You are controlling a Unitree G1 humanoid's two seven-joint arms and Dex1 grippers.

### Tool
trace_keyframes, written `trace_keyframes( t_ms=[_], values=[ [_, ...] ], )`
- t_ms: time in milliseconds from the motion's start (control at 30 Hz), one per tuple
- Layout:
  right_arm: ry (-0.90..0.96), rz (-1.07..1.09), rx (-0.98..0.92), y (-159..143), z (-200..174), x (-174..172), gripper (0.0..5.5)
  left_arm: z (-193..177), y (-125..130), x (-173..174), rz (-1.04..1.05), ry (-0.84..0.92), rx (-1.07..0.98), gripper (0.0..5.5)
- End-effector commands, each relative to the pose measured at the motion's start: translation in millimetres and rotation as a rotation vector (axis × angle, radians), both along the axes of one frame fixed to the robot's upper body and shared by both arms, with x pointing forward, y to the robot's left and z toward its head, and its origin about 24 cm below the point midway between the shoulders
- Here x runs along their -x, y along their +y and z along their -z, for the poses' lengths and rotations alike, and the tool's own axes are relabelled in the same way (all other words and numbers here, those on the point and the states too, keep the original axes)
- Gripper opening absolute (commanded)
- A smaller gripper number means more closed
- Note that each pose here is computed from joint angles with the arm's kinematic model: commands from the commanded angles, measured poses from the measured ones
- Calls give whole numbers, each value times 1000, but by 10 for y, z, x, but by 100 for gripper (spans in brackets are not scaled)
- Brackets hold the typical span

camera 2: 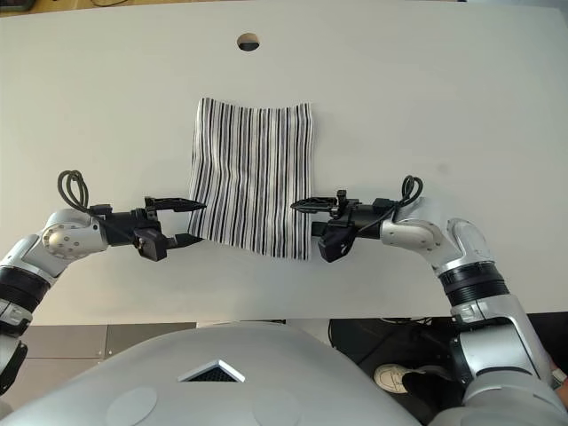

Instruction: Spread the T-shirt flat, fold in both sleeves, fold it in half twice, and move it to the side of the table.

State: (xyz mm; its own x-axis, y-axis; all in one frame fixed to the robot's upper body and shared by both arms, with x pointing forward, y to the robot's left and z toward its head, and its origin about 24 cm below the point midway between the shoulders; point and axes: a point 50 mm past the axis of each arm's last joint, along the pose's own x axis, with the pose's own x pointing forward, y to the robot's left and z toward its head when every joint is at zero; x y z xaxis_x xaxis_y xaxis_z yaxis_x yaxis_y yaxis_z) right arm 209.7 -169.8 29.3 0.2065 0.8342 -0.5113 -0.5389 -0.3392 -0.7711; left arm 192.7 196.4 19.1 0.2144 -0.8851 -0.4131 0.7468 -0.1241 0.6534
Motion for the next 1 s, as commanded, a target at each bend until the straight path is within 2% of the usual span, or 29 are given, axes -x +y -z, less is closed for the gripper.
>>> trace_keyframes(
  t_ms=[33, 67, 167, 300, 500, 667, 800, 900, 1000],
  values=[
    [48, -27, 117, -5, 190, 34, 260, 124, -14, 71, 47, 58, -83, 324],
    [44, -29, 119, 6, 197, 22, 260, 131, -18, 75, 52, 68, -84, 304],
    [47, -36, 114, 38, 201, 6, 214, 140, -14, 84, 62, 75, -88, 258],
    [48, -50, 101, 79, 187, -8, 126, 141, -19, 75, 60, 71, -87, 183],
    [60, -61, 81, 119, 174, -1, 24, 125, -51, 40, 75, 58, -81, 94],
    [70, -56, 55, 137, 142, -8, 16, 80, -74, 34, 79, 59, -40, 30],
    [103, -40, 14, 151, 114, -5, 16, 65, -78, 45, 83, 87, -27, 22],
    [189, -14, -105, 181, -13, 25, 16, -18, -107, 63, 63, 114, 33, 22],
    [350, 22, -227, 149, -206, 77, 16, -214, -134, 138, 55, 250, 98, 21]
  ],
)
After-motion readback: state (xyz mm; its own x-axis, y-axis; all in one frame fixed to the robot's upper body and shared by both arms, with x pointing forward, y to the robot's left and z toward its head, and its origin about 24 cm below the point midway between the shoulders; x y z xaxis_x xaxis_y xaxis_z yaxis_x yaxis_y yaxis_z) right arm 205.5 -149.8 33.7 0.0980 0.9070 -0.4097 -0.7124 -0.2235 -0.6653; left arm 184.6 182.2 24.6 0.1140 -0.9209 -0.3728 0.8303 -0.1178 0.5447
